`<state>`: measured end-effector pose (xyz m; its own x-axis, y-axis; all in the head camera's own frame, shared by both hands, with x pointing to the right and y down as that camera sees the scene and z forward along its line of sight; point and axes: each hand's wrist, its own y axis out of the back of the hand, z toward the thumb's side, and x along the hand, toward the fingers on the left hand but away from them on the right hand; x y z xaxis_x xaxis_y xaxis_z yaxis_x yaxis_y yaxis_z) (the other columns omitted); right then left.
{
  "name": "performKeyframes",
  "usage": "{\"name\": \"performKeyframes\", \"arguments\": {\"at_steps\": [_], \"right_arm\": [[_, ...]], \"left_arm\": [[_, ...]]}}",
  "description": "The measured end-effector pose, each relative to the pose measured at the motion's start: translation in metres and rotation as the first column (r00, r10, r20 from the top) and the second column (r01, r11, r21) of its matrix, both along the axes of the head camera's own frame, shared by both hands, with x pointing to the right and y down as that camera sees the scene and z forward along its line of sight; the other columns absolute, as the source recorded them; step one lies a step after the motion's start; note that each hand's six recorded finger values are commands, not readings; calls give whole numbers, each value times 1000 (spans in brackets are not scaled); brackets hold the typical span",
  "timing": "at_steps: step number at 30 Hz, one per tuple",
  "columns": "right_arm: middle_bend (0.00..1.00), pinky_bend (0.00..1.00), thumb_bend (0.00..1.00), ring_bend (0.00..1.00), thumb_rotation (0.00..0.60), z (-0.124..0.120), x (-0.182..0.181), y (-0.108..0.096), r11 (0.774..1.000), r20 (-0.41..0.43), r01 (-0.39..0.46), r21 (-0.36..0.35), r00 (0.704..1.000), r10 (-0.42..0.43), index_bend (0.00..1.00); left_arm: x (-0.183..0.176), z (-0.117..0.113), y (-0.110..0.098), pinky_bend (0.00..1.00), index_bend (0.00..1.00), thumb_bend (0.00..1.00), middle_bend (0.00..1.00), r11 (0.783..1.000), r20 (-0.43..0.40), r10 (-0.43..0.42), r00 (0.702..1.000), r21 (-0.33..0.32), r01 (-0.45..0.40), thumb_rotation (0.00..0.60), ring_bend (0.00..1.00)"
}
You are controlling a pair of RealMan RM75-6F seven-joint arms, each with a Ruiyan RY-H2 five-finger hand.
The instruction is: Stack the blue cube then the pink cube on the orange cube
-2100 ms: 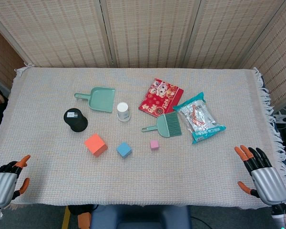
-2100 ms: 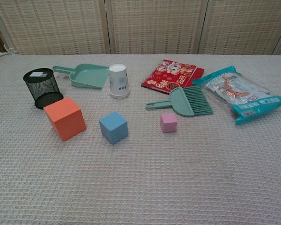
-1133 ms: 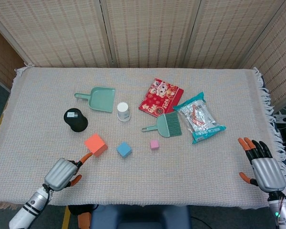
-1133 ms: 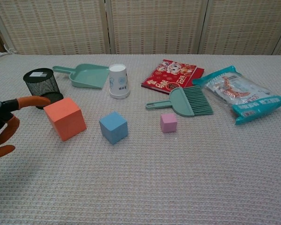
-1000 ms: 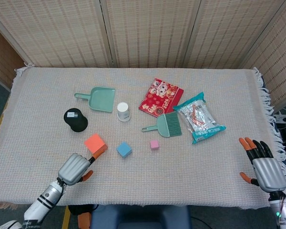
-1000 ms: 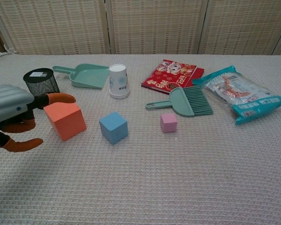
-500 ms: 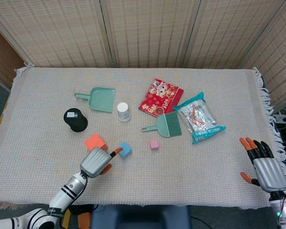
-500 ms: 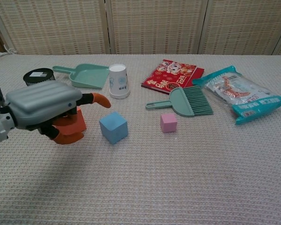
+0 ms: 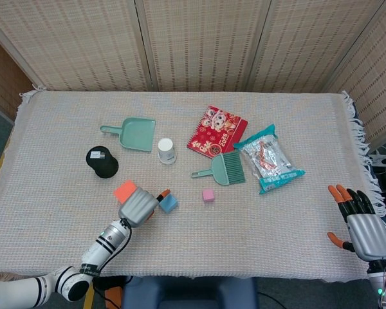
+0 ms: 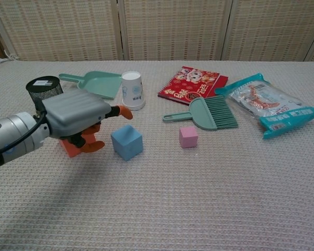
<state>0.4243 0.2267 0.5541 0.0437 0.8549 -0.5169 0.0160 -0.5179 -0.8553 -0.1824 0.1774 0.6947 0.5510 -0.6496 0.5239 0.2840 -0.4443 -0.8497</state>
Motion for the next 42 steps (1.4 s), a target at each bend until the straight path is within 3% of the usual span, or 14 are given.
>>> {"name": "performKeyframes", "arguments": {"at_steps": [8, 20, 34, 42], "right_arm": [[0, 0, 94, 0, 600, -2, 1, 0, 1000, 3, -4, 3, 1000, 4, 0], [0, 0, 95, 0, 600, -4, 3, 0, 1000, 7, -6, 4, 1000, 6, 0], [0, 0, 94, 0, 600, -5, 2, 2, 1000, 9, -1, 0, 1000, 1, 0], [0, 0, 95, 0, 600, -4, 1, 3, 1000, 6, 2, -2, 1000, -2, 0]], "left_arm": [[8, 11, 2, 1000, 180, 366, 1000, 1000, 33, 25, 999, 6, -25, 600, 1000], [18, 21, 1, 1000, 269, 365, 1000, 993, 31, 87, 996, 74, -89, 600, 1000], [29, 20, 3, 1000, 442, 363, 1000, 993, -77, 101, 992, 74, -96, 600, 1000], [27, 8, 0, 1000, 455, 363, 1000, 997, -147, 63, 987, 55, -55, 600, 1000]]}}
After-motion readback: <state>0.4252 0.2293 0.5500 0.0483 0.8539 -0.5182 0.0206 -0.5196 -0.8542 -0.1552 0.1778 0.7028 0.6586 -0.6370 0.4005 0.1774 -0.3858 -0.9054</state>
